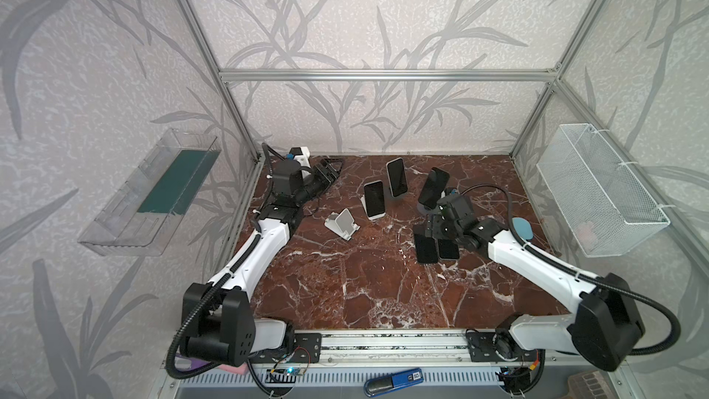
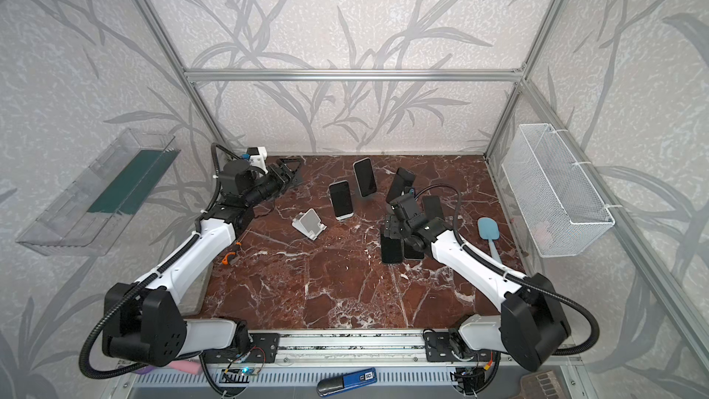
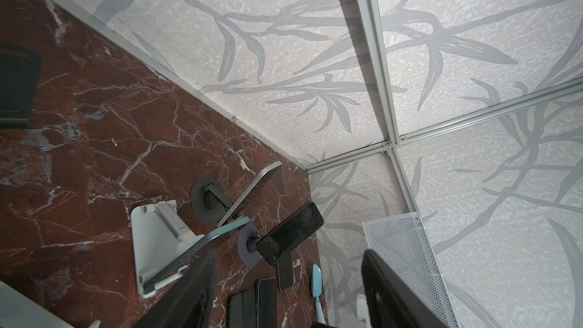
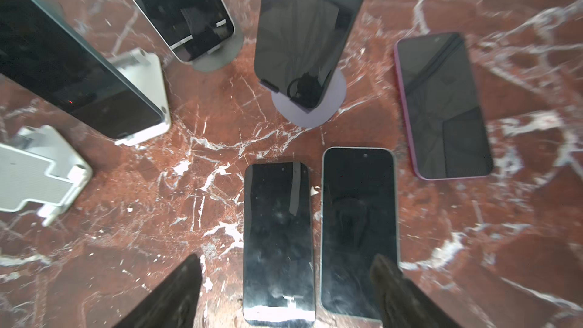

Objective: Remove the phone from the phone stand
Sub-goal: Place the phone at the center of the table, then remove the phone from the phone stand.

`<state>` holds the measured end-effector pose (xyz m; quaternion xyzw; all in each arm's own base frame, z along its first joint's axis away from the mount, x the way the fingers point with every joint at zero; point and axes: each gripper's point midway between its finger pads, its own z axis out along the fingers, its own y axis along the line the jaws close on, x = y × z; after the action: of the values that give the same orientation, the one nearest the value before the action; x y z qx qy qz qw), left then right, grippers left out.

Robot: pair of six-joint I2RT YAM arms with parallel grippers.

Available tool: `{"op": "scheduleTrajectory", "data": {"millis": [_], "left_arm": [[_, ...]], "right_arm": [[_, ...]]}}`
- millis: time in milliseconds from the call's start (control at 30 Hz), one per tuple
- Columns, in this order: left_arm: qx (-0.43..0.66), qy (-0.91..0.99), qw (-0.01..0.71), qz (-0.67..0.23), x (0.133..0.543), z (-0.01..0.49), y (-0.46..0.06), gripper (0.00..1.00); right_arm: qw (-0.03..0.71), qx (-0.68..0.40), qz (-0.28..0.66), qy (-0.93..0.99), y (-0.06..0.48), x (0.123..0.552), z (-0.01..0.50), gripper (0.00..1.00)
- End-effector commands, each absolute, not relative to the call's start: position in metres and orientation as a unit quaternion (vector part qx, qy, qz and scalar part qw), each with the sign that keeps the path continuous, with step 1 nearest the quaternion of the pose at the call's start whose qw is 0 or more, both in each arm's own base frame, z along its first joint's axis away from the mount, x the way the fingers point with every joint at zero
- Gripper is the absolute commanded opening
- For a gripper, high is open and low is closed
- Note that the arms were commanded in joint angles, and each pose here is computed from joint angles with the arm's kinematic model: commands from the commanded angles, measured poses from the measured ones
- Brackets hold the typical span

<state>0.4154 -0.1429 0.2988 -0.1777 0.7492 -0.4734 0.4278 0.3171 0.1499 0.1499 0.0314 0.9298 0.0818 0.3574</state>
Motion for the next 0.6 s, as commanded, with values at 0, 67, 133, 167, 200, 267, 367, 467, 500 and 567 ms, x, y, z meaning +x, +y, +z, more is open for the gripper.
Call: {"op": "scheduleTrajectory", "data": {"millis": [0, 67, 133, 167, 200, 267, 367, 467, 500, 567], "left_arm": [[-0.147, 0.742, 0.453, -0.471, 0.406, 0.325, -0.151, 0.72], [-0.137, 0.749, 0.455, -0.462, 0.404, 0.323, -0.155, 0.73], [-0.131, 0.753, 0.455, -0.457, 0.402, 0.322, -0.159, 0.72], [-0.129, 0.753, 0.454, -0.458, 0.401, 0.323, -0.16, 0.73], [-0.127, 0.752, 0.453, -0.462, 0.4, 0.326, -0.162, 0.72], [-0.125, 0.75, 0.454, -0.465, 0.398, 0.329, -0.162, 0.73], [-0.123, 0.749, 0.459, -0.462, 0.398, 0.331, -0.161, 0.73], [-0.129, 0.755, 0.46, -0.45, 0.4, 0.324, -0.158, 0.73], [-0.131, 0.755, 0.46, -0.45, 0.402, 0.322, -0.158, 0.73], [-0.137, 0.755, 0.453, -0.453, 0.404, 0.317, -0.159, 0.74]], "right_arm": [[0.371, 0.03, 0.052, 0.927, 0.128, 0.3, 0.156, 0.84], [0.371, 0.034, 0.048, 0.927, 0.12, 0.292, 0.157, 0.84], [0.372, 0.039, 0.047, 0.926, 0.114, 0.284, 0.157, 0.84], [0.373, 0.044, 0.046, 0.926, 0.111, 0.281, 0.158, 0.84], [0.375, 0.049, 0.045, 0.925, 0.108, 0.278, 0.159, 0.85], [0.378, 0.057, 0.045, 0.923, 0.104, 0.274, 0.162, 0.84], [0.384, 0.067, 0.053, 0.919, 0.102, 0.273, 0.171, 0.84], [0.401, 0.055, 0.085, 0.91, 0.114, 0.277, 0.183, 0.84], [0.411, 0.045, 0.099, 0.905, 0.12, 0.281, 0.188, 0.84], [0.427, 0.028, 0.119, 0.896, 0.131, 0.288, 0.196, 0.85]]}}
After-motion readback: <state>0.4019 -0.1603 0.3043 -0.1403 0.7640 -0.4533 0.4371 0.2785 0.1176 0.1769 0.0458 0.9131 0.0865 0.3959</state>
